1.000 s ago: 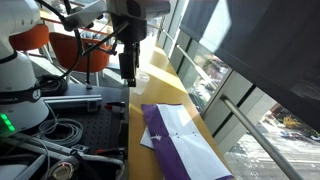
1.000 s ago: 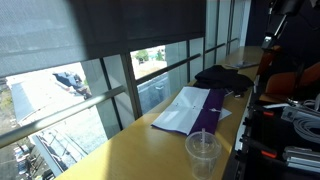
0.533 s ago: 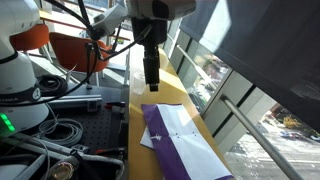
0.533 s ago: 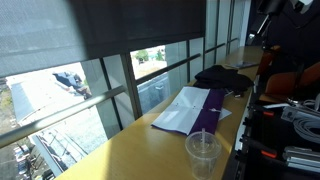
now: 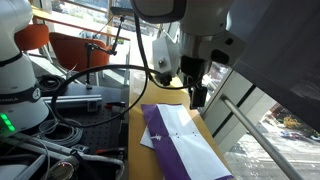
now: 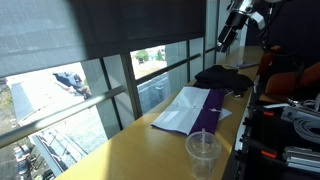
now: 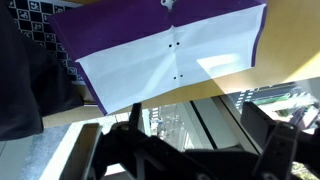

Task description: Close the folder

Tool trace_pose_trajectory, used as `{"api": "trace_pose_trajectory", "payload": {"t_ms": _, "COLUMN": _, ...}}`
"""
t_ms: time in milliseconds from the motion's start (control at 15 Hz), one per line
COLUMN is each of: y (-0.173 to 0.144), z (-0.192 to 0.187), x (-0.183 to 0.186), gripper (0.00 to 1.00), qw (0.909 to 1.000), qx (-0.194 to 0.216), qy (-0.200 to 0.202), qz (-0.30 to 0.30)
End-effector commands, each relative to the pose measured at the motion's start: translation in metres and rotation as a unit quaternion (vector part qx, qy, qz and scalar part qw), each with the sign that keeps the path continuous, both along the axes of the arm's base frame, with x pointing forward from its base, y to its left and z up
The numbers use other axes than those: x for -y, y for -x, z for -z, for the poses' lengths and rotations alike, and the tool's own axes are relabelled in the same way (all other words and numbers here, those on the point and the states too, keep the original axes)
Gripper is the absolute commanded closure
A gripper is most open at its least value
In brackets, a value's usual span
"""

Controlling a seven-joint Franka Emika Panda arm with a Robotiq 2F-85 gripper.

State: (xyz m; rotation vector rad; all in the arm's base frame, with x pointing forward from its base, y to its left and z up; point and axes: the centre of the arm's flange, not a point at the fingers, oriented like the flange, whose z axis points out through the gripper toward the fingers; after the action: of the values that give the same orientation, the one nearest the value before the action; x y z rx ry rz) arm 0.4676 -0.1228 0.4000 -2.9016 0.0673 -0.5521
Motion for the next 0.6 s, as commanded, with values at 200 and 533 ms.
{"api": "trace_pose_trajectory", "payload": {"t_ms": 200, "y": -0.130, "z": 0.041, "x": 0.055, "gripper": 0.00, "qw": 0.9981, "qx": -0.058, "qy": -0.007, "qz": 0.018}}
{"api": "trace_pose_trajectory", "payload": {"t_ms": 533, "y": -0.189, "z": 0.082, "x": 0.121, "gripper": 0.00, "qw": 0.9959, "qx": -0.089, "qy": -0.015, "qz": -0.002}}
